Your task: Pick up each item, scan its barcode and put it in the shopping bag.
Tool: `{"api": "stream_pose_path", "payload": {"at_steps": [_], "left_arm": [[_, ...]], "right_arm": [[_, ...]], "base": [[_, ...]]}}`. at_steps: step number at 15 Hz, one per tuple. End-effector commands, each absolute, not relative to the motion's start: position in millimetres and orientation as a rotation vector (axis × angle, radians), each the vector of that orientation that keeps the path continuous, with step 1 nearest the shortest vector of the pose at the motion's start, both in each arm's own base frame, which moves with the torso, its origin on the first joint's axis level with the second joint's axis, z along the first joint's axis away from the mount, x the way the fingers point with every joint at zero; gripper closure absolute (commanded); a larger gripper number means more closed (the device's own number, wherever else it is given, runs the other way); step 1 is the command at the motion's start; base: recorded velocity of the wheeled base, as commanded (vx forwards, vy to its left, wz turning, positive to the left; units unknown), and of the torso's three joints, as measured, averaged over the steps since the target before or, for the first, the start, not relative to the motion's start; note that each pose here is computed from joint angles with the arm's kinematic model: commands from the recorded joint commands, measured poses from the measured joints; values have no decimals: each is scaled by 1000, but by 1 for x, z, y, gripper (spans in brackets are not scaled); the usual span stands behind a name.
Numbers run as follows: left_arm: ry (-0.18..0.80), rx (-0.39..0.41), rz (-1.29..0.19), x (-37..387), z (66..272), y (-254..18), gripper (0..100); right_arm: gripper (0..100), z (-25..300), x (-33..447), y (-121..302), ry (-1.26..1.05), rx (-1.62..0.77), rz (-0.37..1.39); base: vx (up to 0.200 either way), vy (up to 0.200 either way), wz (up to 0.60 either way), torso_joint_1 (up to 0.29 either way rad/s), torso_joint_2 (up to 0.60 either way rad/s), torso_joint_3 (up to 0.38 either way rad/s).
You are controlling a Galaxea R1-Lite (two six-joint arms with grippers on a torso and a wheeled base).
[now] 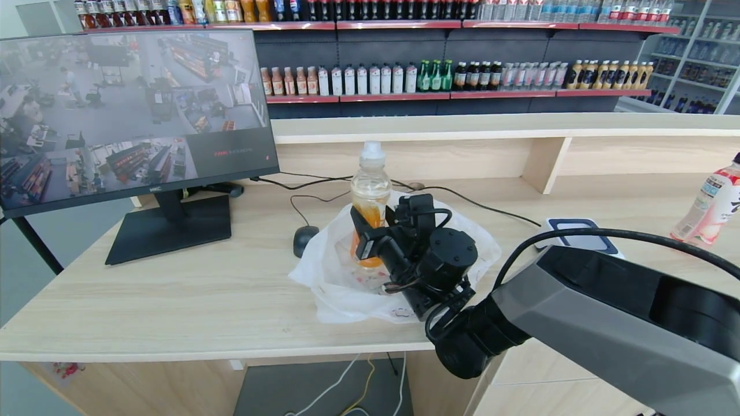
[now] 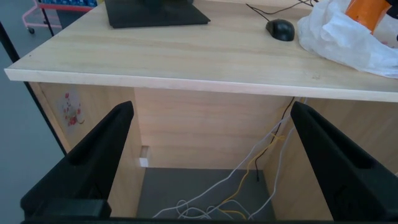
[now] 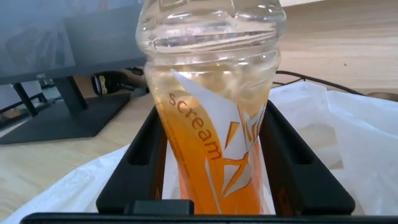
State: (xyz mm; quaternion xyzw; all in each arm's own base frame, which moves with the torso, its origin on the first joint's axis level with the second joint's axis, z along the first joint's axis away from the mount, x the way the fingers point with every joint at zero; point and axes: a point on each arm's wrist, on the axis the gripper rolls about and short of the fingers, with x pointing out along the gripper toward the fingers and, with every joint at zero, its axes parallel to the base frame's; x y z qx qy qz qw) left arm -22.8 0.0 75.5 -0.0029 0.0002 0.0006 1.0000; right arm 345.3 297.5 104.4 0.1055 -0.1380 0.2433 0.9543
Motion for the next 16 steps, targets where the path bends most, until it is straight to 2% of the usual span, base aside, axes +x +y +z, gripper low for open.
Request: {"api": "stream_pose_path", "payload": {"at_steps": [1, 16], "left_arm": [[0, -6, 2, -23, 75, 0, 0], [0, -6, 2, -23, 75, 0, 0]], "right_arm": [[100, 100, 345, 299, -268, 208, 497], [100, 95, 326, 288, -196, 172, 509]], "base": [[0, 0, 0, 0, 0, 0], [0, 0, 0, 0, 0, 0]]}}
